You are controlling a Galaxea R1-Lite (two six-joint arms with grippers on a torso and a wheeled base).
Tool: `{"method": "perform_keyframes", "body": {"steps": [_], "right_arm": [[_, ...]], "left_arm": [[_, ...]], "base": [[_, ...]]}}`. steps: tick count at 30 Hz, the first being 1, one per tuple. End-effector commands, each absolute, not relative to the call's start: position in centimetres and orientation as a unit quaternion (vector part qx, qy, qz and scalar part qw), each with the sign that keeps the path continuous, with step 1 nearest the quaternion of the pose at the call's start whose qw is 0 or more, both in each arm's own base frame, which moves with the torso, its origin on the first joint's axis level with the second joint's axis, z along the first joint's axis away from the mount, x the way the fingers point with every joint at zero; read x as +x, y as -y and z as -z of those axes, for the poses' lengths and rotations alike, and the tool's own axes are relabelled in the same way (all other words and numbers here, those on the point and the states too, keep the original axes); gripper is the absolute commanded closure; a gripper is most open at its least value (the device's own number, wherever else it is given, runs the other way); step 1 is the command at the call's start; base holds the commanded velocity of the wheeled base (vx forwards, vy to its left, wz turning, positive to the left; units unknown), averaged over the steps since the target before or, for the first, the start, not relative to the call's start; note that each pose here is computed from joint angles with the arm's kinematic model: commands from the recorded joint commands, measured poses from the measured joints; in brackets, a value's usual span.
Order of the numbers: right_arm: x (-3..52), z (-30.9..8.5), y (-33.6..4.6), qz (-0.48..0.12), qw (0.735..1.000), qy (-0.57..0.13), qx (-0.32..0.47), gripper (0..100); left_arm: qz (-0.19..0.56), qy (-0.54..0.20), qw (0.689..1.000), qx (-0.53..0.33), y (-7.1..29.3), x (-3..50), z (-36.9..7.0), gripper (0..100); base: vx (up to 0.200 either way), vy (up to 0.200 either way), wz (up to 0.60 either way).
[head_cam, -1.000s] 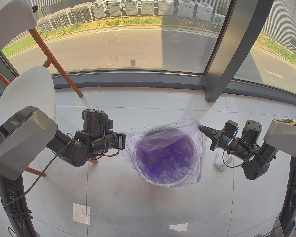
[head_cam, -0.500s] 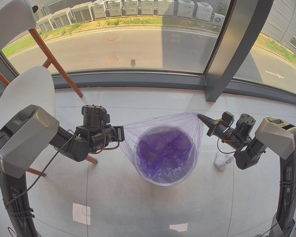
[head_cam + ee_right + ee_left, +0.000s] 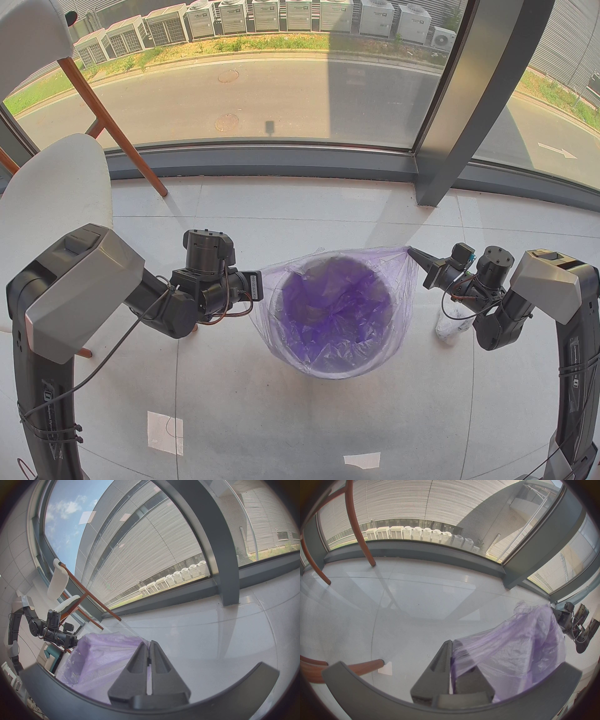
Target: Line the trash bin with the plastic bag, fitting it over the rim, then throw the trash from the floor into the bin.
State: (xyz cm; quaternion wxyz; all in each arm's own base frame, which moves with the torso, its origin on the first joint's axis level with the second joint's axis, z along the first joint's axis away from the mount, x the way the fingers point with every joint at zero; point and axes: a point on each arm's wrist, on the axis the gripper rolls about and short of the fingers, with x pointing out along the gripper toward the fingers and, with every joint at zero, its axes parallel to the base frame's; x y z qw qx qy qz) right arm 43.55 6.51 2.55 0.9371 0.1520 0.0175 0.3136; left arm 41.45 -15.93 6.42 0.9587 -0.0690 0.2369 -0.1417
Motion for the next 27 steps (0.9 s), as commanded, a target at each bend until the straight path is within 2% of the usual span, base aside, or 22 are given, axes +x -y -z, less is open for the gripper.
{"method": "perform_keyframes", "body": {"steps": [1,4,15,27], "right_arm": [[43.6,-0.7,-6.5,-0.31,0.937,-0.037,0.156,100],[43.6,-0.4,-7.0,-0.315,0.935,-0.042,0.156,100],[43.1,2.3,-9.1,-0.334,0.928,-0.07,0.153,100],[43.1,3.6,-8.5,-0.324,0.932,-0.078,0.145,100]], "left_arm": [[0.146,-0.233,0.959,-0.069,16.7,42.1,-5.1,100],[0.143,-0.22,0.962,-0.072,16.8,42.5,-5.4,100],[0.134,-0.244,0.957,-0.079,16.9,42.5,-3.4,100],[0.129,-0.249,0.956,-0.087,17.3,42.1,-2.2,100]], "base": [[0.0,0.0,0.0],[0.0,0.0,0.0],[0.0,0.0,0.0],[0.0,0.0,0.0]]}}
